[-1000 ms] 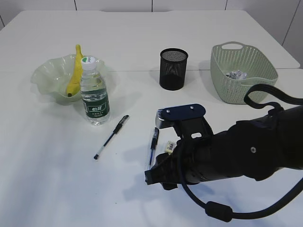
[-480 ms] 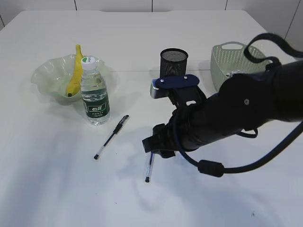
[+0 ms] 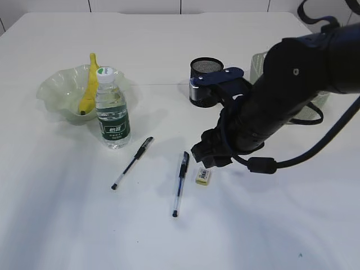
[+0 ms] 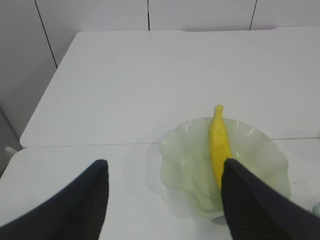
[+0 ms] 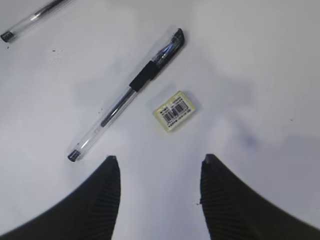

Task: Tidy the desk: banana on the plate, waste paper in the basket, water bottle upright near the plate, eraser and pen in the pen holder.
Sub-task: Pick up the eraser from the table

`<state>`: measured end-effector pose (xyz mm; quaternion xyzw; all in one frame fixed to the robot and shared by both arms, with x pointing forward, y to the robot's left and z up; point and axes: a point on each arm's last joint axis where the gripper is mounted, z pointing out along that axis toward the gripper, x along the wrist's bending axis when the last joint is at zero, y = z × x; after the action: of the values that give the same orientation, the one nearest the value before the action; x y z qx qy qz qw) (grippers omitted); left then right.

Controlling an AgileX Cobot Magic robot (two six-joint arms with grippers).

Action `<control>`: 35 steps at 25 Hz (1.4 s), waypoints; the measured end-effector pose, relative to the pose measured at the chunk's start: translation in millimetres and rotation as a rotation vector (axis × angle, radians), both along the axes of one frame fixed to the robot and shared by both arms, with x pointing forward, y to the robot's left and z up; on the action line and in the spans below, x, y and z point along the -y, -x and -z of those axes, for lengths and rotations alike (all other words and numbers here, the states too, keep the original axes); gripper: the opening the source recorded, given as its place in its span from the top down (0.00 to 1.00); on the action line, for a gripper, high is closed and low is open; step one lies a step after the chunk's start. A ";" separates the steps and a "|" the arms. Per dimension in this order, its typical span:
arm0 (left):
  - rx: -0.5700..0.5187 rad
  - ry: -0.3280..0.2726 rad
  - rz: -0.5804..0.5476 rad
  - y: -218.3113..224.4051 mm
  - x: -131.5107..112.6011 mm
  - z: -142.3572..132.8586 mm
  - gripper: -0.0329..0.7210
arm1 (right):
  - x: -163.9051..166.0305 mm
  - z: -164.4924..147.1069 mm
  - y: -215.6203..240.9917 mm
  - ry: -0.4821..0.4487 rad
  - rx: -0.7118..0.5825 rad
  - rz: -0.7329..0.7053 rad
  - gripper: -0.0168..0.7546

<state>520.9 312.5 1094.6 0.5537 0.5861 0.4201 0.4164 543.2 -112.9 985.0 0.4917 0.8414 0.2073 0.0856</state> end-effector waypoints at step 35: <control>0.005 0.013 0.014 -0.2 1.5 -0.4 0.30 | -2.9 2.4 -29.7 0.369 0.041 -0.487 0.47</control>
<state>521.1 310.9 1095.0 0.5539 0.5841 0.4147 0.4244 572.9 -110.0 982.6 0.2472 0.9561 0.0753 0.1383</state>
